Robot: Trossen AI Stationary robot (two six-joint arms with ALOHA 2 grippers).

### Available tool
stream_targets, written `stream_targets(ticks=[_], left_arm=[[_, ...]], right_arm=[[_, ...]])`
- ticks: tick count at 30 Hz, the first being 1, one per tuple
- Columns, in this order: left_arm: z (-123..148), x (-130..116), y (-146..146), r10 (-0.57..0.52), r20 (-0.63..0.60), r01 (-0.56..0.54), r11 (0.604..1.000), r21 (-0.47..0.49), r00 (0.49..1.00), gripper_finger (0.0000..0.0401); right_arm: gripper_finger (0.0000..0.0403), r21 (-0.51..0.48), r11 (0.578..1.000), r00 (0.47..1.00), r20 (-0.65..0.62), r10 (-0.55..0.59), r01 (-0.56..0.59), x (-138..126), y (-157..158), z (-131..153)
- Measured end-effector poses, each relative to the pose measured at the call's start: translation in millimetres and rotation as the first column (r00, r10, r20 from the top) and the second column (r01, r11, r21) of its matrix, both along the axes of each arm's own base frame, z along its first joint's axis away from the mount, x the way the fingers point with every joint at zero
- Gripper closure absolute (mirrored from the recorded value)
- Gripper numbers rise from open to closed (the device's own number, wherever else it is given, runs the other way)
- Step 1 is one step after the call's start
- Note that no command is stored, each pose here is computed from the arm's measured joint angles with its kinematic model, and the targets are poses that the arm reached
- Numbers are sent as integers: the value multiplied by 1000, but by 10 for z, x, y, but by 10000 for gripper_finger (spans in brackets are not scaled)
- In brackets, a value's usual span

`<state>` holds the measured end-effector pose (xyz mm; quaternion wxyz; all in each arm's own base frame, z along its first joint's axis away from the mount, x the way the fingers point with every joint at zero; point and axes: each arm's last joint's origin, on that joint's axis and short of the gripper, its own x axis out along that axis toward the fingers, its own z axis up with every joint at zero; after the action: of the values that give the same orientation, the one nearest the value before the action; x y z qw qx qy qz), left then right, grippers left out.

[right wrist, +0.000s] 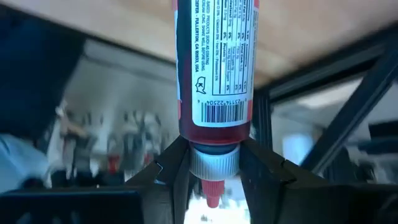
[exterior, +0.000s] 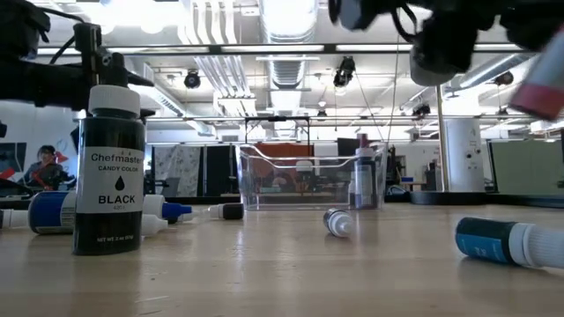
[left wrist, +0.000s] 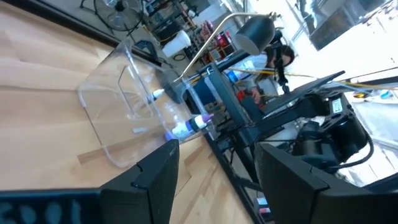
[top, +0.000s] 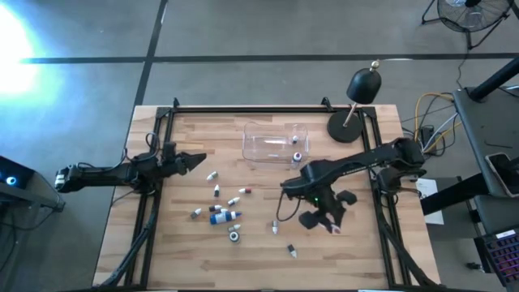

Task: Pick & Place food coloring
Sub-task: Put the big pink food coloring bottle into the transparent bin

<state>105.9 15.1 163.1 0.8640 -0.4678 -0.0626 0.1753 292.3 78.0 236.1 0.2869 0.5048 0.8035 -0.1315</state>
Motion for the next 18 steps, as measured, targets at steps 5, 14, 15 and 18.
stream_targets(ticks=[5, 14, 15, 18], left_arm=[[-29, -1, -2, -8, -31, 8, 1000, -3, 999, 215], [-39, -1, -2, -8, -45, 8, 1000, 6, 999, 215], [-39, -1, -2, -8, -46, 9, 1000, 9, 999, 215], [-41, 0, -2, -8, -49, 9, 1000, 10, 999, 215]], right_arm=[[297, 110, 994, 996, -87, 33, -24, -116, 97, -272], [296, 214, 976, 972, -218, 85, -38, -376, 280, -643], [296, 220, 975, 971, -224, 89, -39, -403, 294, -685], [296, 239, 971, 971, -225, 84, -28, -452, 326, -806]])
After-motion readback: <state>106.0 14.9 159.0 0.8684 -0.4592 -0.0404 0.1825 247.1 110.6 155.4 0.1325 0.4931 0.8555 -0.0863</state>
